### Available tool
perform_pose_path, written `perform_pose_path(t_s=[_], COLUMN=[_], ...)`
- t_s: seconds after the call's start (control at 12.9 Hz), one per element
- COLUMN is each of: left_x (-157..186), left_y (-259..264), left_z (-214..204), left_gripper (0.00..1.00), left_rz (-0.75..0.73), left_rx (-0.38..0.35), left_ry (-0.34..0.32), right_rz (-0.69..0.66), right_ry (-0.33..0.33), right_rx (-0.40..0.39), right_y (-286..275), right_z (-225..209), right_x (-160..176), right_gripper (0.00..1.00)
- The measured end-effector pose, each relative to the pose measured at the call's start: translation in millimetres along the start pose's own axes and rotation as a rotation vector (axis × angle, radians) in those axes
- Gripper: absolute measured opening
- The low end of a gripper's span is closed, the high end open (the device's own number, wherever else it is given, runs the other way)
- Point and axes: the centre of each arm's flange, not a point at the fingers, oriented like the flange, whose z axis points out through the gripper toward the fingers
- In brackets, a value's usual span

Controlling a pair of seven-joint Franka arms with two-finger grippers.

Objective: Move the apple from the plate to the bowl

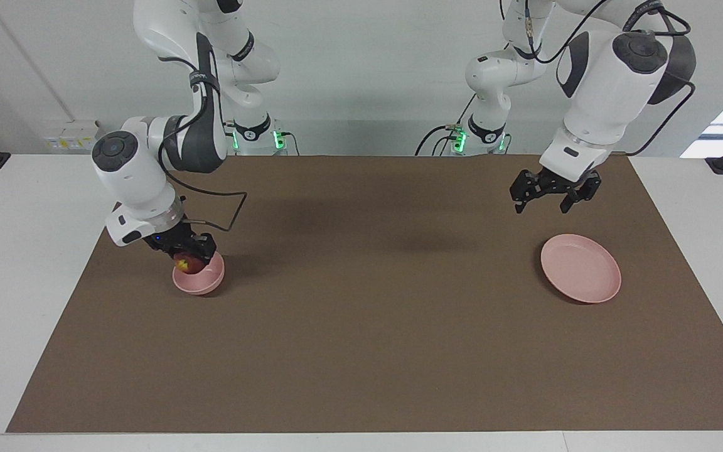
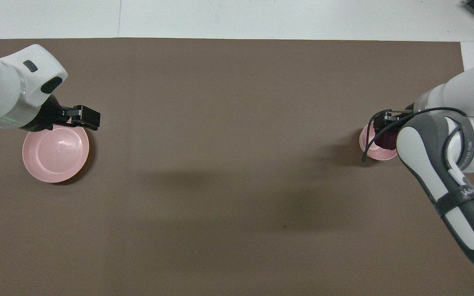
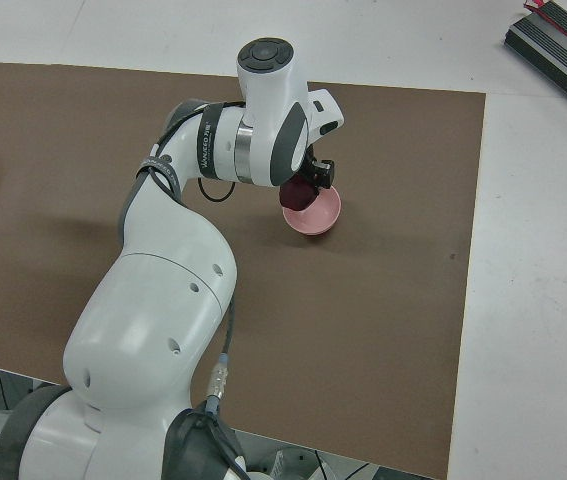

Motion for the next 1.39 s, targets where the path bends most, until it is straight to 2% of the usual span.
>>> perform_pose_path(t_s=[0.39, 0.85, 1.16, 1.39], left_x=[1, -3, -27, -45], left_y=[-9, -30, -38, -31], left_z=[-6, -37, -72, -82], left_gripper=[1.0, 1.0, 1.0, 1.0], left_rz=[0.032, -0.004, 0.008, 0.022], left_rx=[0.009, 0.029, 0.037, 0.043], left_ry=[0.002, -0.003, -0.014, -0.059], right_rz=[-0.002, -0.001, 0.003, 0.005], right_ry=[-0.002, -0.021, -0.029, -0.034], right_rx=[-0.004, -0.008, -0.009, -0.011], right_y=[-1, 0, 2, 4], right_z=[15, 34, 39, 49], right_x=[3, 3, 2, 3], right_gripper=[0.78, 0.78, 0.78, 0.78])
